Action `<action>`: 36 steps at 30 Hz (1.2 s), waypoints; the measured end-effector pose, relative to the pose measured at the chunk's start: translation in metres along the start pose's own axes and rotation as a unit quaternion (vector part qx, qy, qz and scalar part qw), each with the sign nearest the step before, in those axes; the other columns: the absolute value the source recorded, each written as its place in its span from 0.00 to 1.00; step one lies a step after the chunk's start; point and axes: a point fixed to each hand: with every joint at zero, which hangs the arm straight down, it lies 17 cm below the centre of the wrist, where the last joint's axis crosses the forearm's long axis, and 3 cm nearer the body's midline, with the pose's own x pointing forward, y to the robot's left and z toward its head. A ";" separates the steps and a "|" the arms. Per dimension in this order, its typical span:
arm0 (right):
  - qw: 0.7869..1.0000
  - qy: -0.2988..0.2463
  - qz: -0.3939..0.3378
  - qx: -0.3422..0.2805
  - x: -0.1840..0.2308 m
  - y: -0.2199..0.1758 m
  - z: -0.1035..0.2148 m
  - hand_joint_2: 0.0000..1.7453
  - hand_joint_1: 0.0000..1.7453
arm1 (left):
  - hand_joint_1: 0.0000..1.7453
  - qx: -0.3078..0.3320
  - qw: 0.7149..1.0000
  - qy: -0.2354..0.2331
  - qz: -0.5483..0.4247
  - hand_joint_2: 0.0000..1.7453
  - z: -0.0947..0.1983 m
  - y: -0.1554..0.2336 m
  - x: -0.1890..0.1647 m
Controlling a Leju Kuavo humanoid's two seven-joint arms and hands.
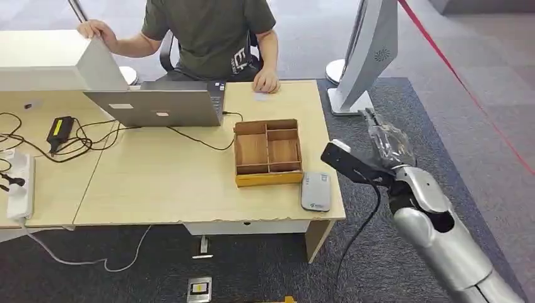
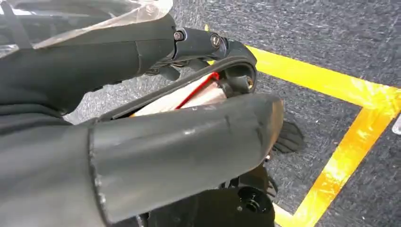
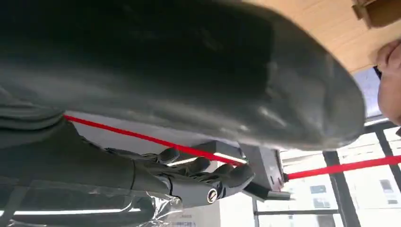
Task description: Pass the card to the sensor for recognition and then transmit it.
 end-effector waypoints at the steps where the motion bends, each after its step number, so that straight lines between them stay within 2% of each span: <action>1: 1.000 -0.006 0.005 -0.003 -0.001 -0.001 0.012 0.00 0.00 | 0.00 0.002 1.000 -0.002 0.002 0.00 0.000 0.001 0.001; 3: 1.000 -0.014 0.010 -0.008 -0.001 0.001 0.030 0.00 0.00 | 0.00 0.011 1.000 -0.001 0.009 0.00 -0.001 0.004 0.000; 10: 0.994 -0.058 -0.010 -0.089 0.030 -0.027 0.073 0.00 0.00 | 0.00 0.036 0.999 0.000 0.022 0.00 -0.002 0.012 0.002; 14: 0.981 -0.097 -0.053 -0.157 0.057 -0.036 0.103 0.00 0.00 | 0.00 0.049 0.998 0.003 0.037 0.00 -0.002 0.012 0.001; 21: 0.980 -0.135 -0.080 -0.123 0.097 0.006 0.132 0.00 0.00 | 0.00 0.047 0.998 0.013 0.048 0.00 0.000 0.001 -0.004; 26: 0.982 -0.141 -0.096 -0.080 0.116 0.036 0.141 0.00 0.00 | 0.00 0.040 0.998 0.012 0.045 0.00 0.000 -0.002 -0.003; 31: 0.982 -0.148 -0.100 -0.064 0.130 0.054 0.143 0.00 0.00 | 0.00 0.034 0.998 0.009 0.043 0.00 0.000 -0.005 -0.002; 32: 0.982 -0.148 -0.100 -0.058 0.132 0.059 0.143 1.00 0.00 | 0.00 0.033 0.998 0.009 0.044 0.00 0.000 -0.005 -0.001; 36: 0.983 -0.152 -0.094 -0.049 0.142 0.071 0.141 1.00 0.00 | 0.00 0.031 0.999 0.008 0.043 0.00 0.000 -0.006 -0.001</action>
